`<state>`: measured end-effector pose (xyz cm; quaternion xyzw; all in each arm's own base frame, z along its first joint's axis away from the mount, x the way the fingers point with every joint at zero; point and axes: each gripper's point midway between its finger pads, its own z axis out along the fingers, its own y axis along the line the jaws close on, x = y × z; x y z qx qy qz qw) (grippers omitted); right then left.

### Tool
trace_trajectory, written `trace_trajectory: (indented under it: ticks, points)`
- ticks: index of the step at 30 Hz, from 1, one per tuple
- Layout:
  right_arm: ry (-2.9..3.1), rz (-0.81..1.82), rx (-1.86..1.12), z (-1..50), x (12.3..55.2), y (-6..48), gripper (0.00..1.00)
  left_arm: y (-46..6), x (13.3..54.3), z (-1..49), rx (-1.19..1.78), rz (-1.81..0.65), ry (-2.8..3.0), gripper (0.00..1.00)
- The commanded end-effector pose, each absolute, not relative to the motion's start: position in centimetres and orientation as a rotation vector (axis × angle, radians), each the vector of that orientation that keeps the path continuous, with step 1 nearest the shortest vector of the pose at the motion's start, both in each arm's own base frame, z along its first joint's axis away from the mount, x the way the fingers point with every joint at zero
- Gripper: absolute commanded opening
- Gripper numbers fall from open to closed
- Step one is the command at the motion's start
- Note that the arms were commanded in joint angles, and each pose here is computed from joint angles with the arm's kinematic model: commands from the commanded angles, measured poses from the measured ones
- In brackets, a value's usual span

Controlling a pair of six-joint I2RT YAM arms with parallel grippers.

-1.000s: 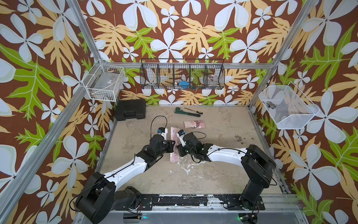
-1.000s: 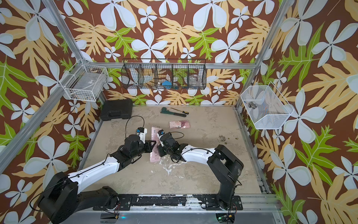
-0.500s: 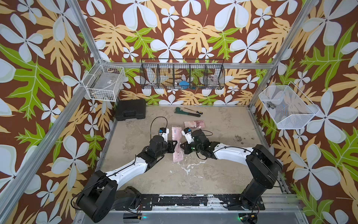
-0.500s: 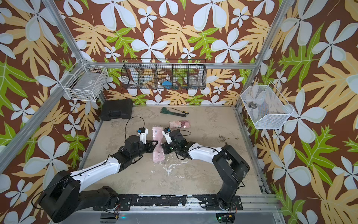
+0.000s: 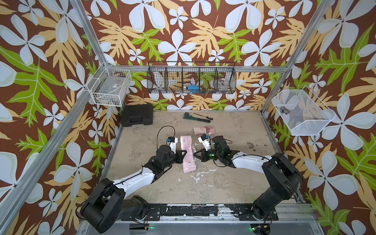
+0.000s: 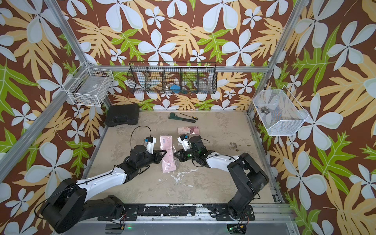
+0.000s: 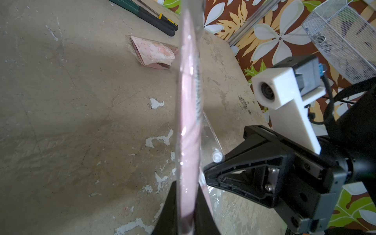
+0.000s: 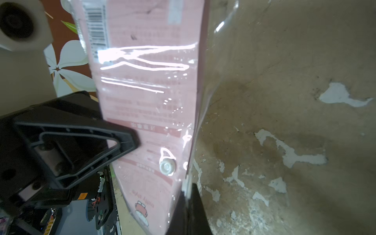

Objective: Open the ruler set and take out the ruler
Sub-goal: Open the ruler set bag at the center of the board.

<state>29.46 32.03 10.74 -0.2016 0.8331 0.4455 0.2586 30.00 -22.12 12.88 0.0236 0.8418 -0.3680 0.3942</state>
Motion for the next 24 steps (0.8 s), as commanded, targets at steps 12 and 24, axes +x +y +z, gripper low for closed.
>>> trace_trajectory:
  ticks: [12, 24]
  points:
    - [2.192, 1.448, -0.516, 12.3, 26.3, 31.9, 0.0, -22.2, 29.9, 11.2, 0.049, -0.986, 2.144, 0.34]
    - [2.318, 1.434, -0.29, 10.3, 27.2, 31.2, 0.0, -20.2, 30.0, 9.5, 0.026, -0.814, 2.221, 0.78]
